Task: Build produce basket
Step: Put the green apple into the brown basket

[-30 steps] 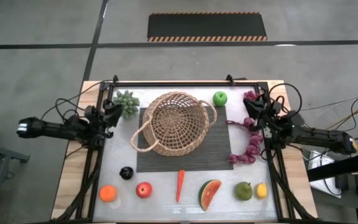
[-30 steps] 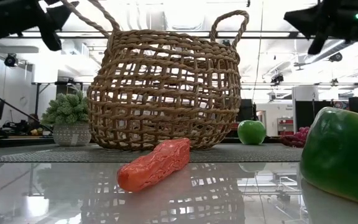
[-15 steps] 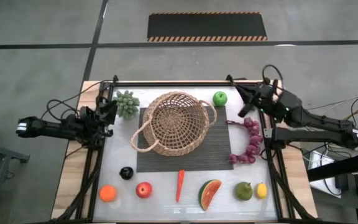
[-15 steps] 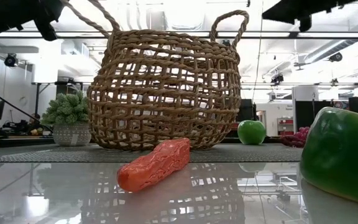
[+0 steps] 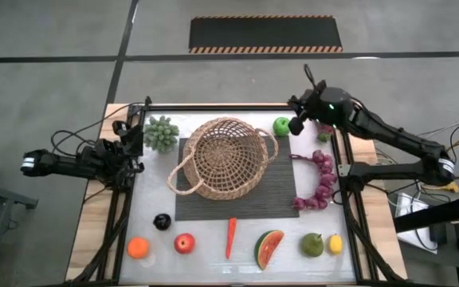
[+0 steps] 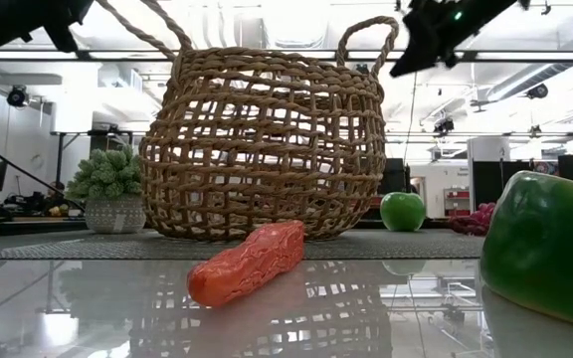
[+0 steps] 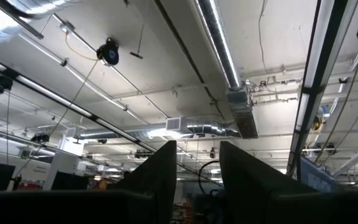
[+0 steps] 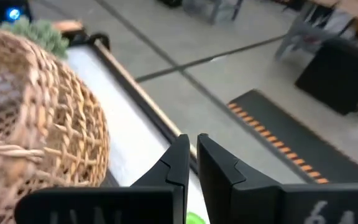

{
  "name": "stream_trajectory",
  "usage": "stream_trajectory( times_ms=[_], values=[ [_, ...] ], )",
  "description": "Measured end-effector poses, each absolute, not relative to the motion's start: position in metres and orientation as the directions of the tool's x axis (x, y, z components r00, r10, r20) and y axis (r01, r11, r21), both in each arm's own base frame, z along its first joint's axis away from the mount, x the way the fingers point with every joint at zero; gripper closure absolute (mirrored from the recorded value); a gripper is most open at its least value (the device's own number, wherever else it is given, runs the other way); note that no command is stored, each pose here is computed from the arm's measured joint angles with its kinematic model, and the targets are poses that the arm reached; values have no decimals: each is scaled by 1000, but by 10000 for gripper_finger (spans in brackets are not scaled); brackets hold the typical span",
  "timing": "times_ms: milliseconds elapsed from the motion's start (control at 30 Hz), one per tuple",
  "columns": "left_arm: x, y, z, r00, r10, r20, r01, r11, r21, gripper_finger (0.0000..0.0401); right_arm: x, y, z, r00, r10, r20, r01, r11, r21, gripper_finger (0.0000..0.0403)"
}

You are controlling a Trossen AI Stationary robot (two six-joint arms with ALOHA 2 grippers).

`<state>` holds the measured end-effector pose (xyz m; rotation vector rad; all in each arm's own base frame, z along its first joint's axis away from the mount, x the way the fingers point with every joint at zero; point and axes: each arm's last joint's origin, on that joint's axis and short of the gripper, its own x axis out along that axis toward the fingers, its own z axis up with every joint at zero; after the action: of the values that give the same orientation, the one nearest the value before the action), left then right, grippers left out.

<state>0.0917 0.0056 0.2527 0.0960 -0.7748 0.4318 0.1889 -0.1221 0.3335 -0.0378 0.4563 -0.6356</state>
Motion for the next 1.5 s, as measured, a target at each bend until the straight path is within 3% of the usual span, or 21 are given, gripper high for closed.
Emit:
stream_trajectory(
  times_ms=[333,633,767,1067,1200,1333,1500],
  values=[
    [89,7,254,611,381,694,-465,882,-75,296,176,-183,304,710,-478,-517,506,857,-98,381],
    [86,7,254,602,382,702,-466,881,-79,296,161,-205,277,733,-374,-569,447,894,-11,367],
    [86,7,254,601,383,702,-467,881,-80,296,162,-206,270,718,-342,-606,438,899,11,321],
    [87,7,253,604,384,699,-468,880,-79,296,169,-203,251,668,-251,-701,409,910,64,151],
    [87,7,253,604,384,698,-469,880,-79,296,176,-203,240,640,-221,-736,390,919,63,94],
    [87,7,252,607,384,696,-469,880,-77,296,181,-205,227,610,-190,-769,362,930,57,71],
    [87,7,251,610,384,693,-469,880,-74,296,184,-213,209,514,-229,-827,403,915,-3,74]
  ],
)
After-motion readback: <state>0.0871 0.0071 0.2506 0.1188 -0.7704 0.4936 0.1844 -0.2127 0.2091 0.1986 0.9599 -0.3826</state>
